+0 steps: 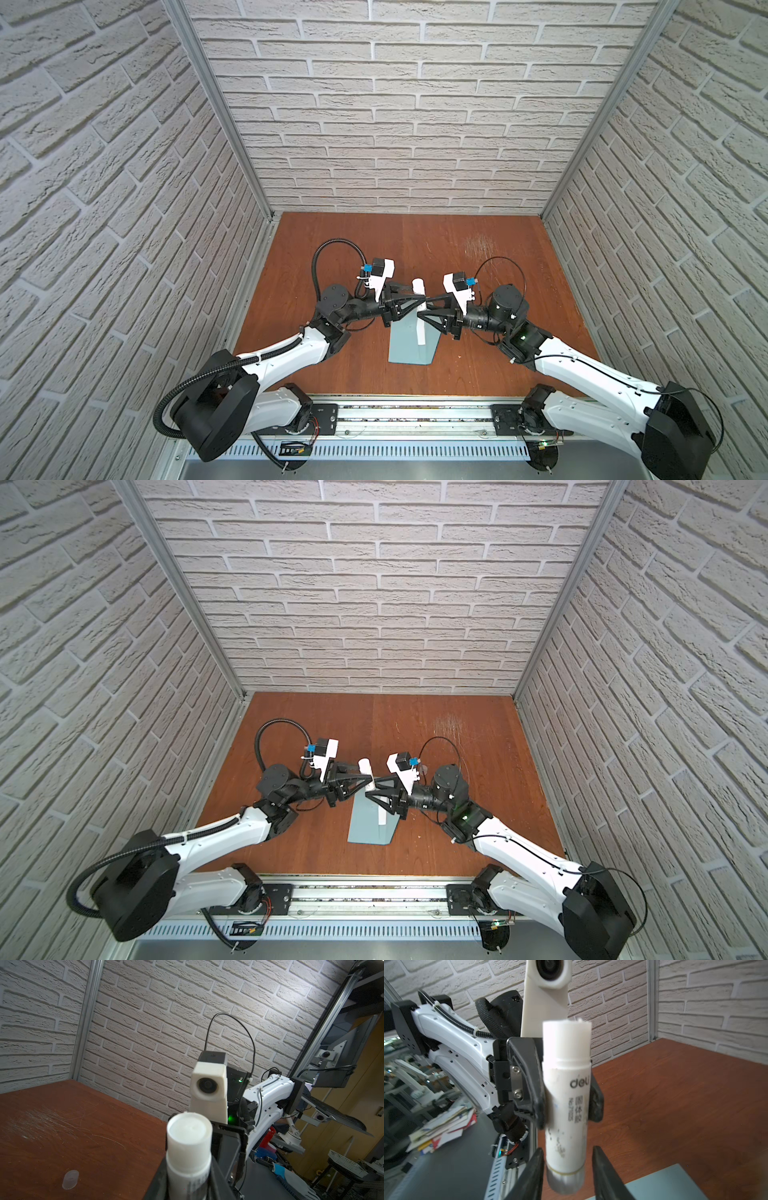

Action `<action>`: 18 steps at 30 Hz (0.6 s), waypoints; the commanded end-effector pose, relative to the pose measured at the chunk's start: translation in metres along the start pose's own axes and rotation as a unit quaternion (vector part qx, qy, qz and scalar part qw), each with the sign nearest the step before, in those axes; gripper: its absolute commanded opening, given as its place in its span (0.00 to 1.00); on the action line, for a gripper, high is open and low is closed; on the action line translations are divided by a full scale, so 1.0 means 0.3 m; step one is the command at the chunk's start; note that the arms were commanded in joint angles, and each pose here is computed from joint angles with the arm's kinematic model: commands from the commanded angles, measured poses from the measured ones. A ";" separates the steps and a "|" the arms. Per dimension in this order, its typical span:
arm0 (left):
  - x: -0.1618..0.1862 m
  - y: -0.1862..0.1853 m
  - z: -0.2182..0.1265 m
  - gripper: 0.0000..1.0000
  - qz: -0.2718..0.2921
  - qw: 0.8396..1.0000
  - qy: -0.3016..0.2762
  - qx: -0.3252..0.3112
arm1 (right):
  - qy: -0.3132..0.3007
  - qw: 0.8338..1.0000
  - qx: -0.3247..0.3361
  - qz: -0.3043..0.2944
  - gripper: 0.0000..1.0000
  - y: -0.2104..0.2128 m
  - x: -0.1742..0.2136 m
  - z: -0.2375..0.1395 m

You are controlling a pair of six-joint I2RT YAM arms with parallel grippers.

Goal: Place the letter into the envelope and seal it

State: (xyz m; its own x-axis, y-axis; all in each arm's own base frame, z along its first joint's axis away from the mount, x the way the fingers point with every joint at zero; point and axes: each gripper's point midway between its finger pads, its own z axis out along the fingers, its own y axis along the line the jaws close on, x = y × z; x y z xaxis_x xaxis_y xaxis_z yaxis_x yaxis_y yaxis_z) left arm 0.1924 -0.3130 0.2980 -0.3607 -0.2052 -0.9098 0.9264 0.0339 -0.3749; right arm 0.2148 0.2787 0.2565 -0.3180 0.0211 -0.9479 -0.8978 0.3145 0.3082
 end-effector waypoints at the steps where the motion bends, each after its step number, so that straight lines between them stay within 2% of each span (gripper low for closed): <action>1: -0.048 0.035 0.009 0.00 0.051 0.996 -0.021 -0.070 | -0.053 0.994 0.052 -0.083 0.58 -0.032 -0.080 -0.031; 3: -0.071 0.090 0.000 0.00 0.081 0.984 -0.035 -0.152 | -0.075 0.987 0.097 -0.100 0.66 -0.071 -0.086 -0.047; 7: -0.104 0.154 -0.035 0.00 0.102 0.962 -0.077 -0.243 | -0.097 0.967 0.181 -0.148 0.67 -0.110 -0.082 -0.072; 12: -0.141 0.201 -0.065 0.00 0.088 0.946 -0.133 -0.281 | -0.102 0.949 0.228 -0.190 0.61 -0.102 -0.056 -0.044; 18: -0.147 0.216 -0.046 0.00 0.079 0.945 -0.144 -0.284 | -0.136 0.929 0.282 -0.195 0.52 -0.114 -0.050 -0.016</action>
State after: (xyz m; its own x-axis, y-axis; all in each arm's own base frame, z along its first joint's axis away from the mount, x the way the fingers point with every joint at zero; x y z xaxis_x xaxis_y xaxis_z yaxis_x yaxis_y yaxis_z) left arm 0.2638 -0.2944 0.2861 -0.1732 -0.3221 -0.9307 0.7374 0.5840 -0.3394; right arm 0.2365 0.2773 0.2384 0.0615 -0.0470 -0.9970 -0.7168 0.6930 -0.0769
